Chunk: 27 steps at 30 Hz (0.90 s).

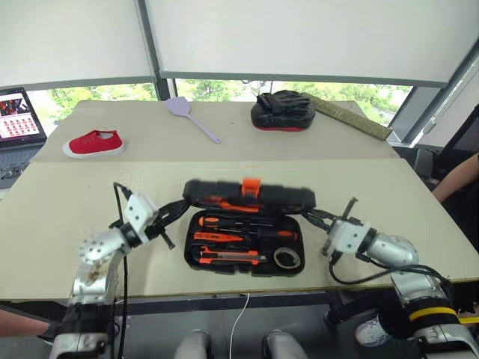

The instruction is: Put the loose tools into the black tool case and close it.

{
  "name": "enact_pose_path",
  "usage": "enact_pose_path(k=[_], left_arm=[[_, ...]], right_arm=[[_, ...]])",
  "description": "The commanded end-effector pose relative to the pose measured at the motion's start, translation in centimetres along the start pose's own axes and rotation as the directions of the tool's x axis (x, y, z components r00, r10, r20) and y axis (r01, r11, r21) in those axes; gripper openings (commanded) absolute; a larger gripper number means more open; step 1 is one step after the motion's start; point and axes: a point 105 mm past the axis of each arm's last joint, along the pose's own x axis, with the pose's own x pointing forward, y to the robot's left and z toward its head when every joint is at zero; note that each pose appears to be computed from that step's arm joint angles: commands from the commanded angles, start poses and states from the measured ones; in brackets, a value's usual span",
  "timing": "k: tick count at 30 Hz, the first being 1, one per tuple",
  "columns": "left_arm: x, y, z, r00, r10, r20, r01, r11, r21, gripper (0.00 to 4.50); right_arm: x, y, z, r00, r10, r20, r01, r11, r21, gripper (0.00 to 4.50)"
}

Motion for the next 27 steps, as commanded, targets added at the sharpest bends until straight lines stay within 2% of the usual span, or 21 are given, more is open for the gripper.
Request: enact_pose_path(k=[1,6,9,10,13,15,18,19,21,24,27], left_arm=[[-2.6,0.0,-1.6,0.997,0.016,-0.074,-0.016,1.000,0.001,0.99],[-4.6,1.2,-2.0,0.990,0.051,-0.131,-0.054,0.998,-0.017,2.73],[-5.2,2.2,-2.3,0.985,0.063,-0.159,-0.074,0.996,-0.059,3.76],[-5.0,2.9,-2.1,0.986,0.061,-0.156,-0.076,0.993,-0.090,3.76],[-2.7,4.3,-1.3,0.990,0.010,-0.140,-0.029,0.990,-0.139,3.17],[-1.3,4.8,-1.0,0.991,-0.010,-0.137,-0.008,0.991,-0.132,2.35],[1.7,4.2,-1.1,0.968,-0.170,-0.184,0.149,0.981,-0.125,1.29],[2.6,4.2,-1.1,0.956,-0.206,-0.208,0.193,0.978,-0.083,0.78],[4.7,4.7,-0.9,0.951,-0.219,-0.218,0.212,0.976,-0.053,0.05],[6.6,4.2,-1.6,0.929,-0.266,-0.256,0.266,0.963,-0.039,0.05],[7.5,3.0,-2.6,0.893,-0.332,-0.303,0.338,0.941,-0.036,0.05]], right_arm=[[-1.2,2.0,-0.7,0.997,0.074,-0.034,-0.073,0.997,0.020,0.78],[-2.7,0.5,-0.4,0.999,0.021,-0.047,-0.022,1.000,-0.015,2.37],[-3.8,-0.4,-0.4,0.997,-0.003,-0.071,0.003,1.000,0.007,2.40],[-4.6,-0.9,-0.4,0.996,-0.013,-0.089,0.021,0.995,0.093,2.40],[-6.5,-1.1,0.2,0.992,0.051,-0.114,-0.006,0.933,0.359,1.66],[-7.0,0.0,0.8,0.984,0.139,-0.109,-0.072,0.879,0.471,0.93],[-8.1,3.1,3.0,0.938,0.346,-0.039,-0.244,0.733,0.634,0.00],[-8.2,4.0,3.8,0.918,0.396,-0.013,-0.287,0.689,0.666,0.00],[-7.9,5.6,5.3,0.887,0.461,0.033,-0.347,0.616,0.707,0.00],[-6.4,6.6,6.4,0.873,0.484,0.065,-0.380,0.589,0.714,0.00],[-4.3,5.9,6.7,0.884,0.462,0.068,-0.366,0.596,0.715,0.00]])
